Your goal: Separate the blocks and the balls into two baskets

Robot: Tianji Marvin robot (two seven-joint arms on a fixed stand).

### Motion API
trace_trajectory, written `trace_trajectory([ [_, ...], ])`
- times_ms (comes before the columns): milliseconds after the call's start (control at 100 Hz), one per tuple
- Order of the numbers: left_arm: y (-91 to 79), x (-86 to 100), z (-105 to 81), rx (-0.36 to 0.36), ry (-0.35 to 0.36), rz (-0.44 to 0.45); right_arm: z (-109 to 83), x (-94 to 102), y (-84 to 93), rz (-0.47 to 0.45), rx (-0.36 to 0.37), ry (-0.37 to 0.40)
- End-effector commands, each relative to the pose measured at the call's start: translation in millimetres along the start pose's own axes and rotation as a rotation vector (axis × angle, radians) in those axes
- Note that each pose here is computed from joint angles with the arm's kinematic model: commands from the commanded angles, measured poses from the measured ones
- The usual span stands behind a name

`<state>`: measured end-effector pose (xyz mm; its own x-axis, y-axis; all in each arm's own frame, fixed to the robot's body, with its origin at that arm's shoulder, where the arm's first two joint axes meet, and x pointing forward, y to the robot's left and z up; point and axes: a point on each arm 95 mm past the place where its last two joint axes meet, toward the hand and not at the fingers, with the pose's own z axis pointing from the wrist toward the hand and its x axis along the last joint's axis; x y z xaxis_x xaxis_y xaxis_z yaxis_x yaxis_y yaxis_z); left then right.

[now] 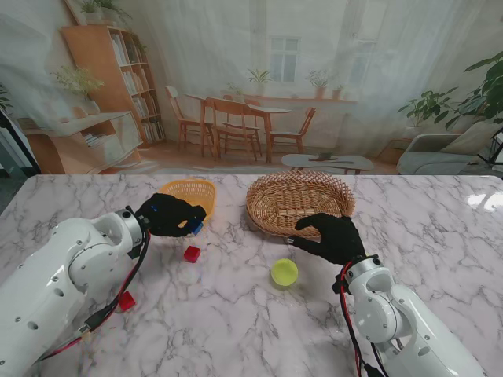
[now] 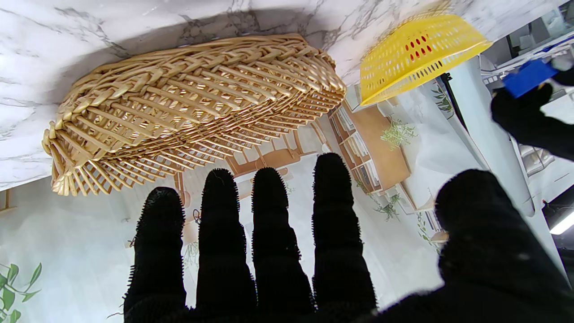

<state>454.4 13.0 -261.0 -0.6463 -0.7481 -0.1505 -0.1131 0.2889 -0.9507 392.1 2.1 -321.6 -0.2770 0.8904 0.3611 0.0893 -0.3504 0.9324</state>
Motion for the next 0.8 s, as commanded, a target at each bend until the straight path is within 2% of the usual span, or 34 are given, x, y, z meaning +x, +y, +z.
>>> trace_trajectory([
  [0, -7.7, -10.5, 5.9, -0.006, -0.028, -0.009, -0.3, -0.7, -2.3, 0.0, 0.007, -0.004],
  [190, -7.9, -28.2, 23.4, -0.043, -0.093, 0.005, 0.4, -0.9, -3.1, -0.002, 0.012, -0.002],
  [280, -4.8, -34.3, 32.8, -0.057, -0.117, -0.019, 0.3, -1.1, -3.2, -0.001, 0.012, -0.003],
  [790, 18.7, -52.0, 69.4, -0.124, -0.191, -0.013, -0.1, -2.2, -3.4, 0.002, 0.01, -0.003],
])
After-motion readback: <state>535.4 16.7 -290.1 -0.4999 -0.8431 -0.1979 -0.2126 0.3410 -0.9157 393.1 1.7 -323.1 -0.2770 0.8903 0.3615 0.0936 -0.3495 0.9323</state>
